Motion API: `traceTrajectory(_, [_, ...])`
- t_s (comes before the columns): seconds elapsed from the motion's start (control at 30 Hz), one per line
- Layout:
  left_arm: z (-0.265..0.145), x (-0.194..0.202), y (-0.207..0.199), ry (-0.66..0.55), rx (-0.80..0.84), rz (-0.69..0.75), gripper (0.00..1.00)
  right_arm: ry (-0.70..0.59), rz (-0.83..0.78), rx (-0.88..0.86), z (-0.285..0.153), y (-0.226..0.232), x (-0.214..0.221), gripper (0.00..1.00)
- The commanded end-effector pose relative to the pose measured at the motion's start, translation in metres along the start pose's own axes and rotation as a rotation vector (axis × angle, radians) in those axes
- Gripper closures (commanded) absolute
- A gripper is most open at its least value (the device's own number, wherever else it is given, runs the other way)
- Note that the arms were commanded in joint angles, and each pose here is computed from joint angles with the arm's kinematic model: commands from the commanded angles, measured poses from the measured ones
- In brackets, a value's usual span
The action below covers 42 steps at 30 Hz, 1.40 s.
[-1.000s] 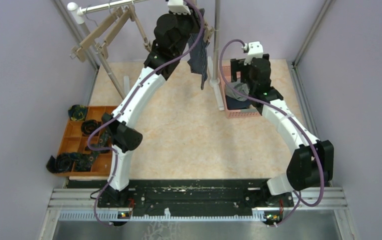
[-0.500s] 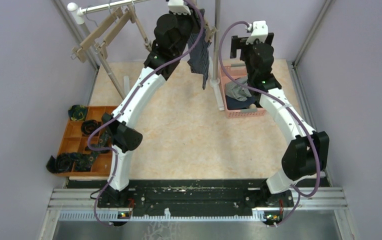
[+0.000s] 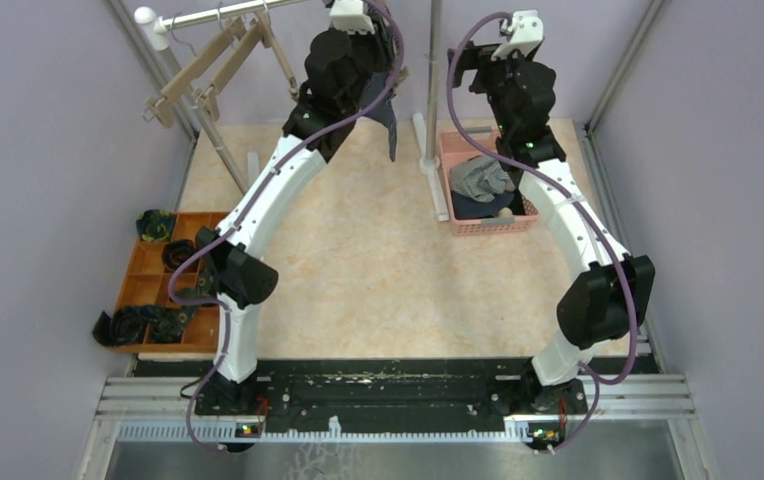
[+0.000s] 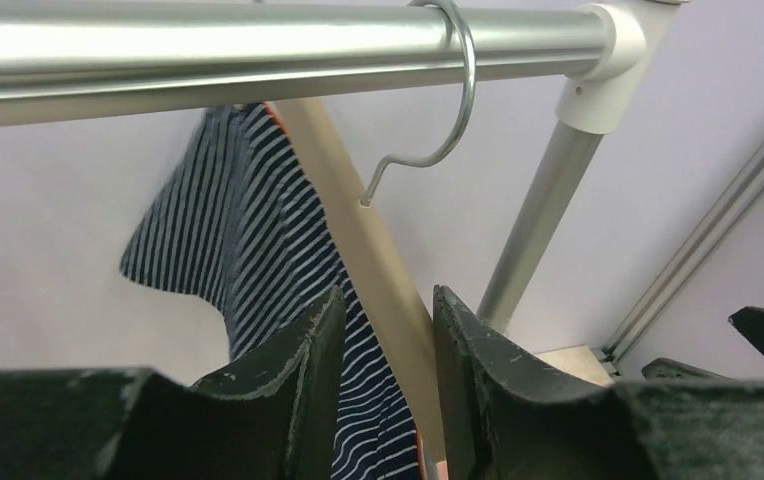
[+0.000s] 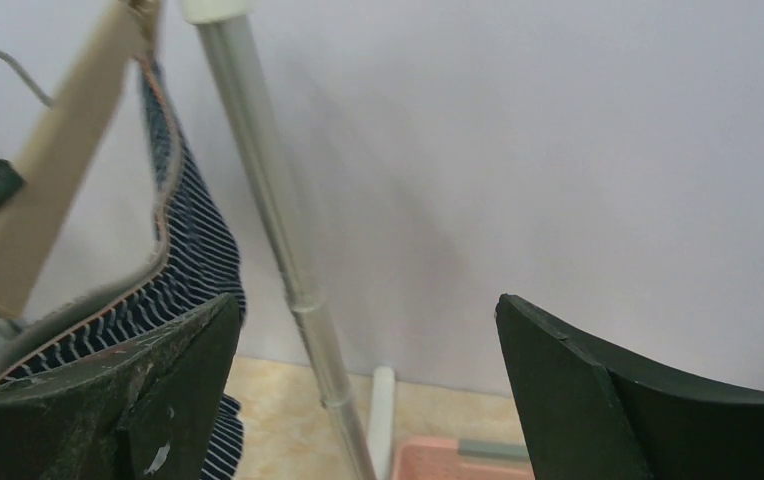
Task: Remove the underwear clipped to the hanger
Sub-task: Pick up the hanger from the clothesline.
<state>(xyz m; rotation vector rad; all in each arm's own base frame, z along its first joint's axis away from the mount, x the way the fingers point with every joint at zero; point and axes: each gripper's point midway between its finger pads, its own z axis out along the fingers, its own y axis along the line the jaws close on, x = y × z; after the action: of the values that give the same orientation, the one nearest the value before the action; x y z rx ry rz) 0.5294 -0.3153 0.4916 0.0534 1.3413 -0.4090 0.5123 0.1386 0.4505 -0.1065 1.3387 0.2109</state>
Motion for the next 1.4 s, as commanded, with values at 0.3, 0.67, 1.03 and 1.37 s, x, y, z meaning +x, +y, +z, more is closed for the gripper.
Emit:
traceTrajectory(0.3, [-0.015,-0.040,0.033,-0.048,-0.120,0.067,0.56,-0.083,0.103,-0.149,-0.020,0.027,-0.038,0.01])
traceTrajectory(0.67, [-0.015,-0.064,0.012,-0.122,0.016,-0.030,0.56,-0.048,0.043,-0.137,-0.030,0.024,-0.024,0.01])
traceTrajectory(1.03, [-0.024,-0.088,-0.005,-0.164,0.111,-0.062,0.56,-0.016,0.005,-0.116,-0.035,0.017,-0.006,0.01])
traceTrajectory(1.37, [-0.009,-0.061,-0.021,-0.103,0.179,-0.078,0.56,-0.020,-0.022,-0.120,-0.037,0.018,-0.004,0.01])
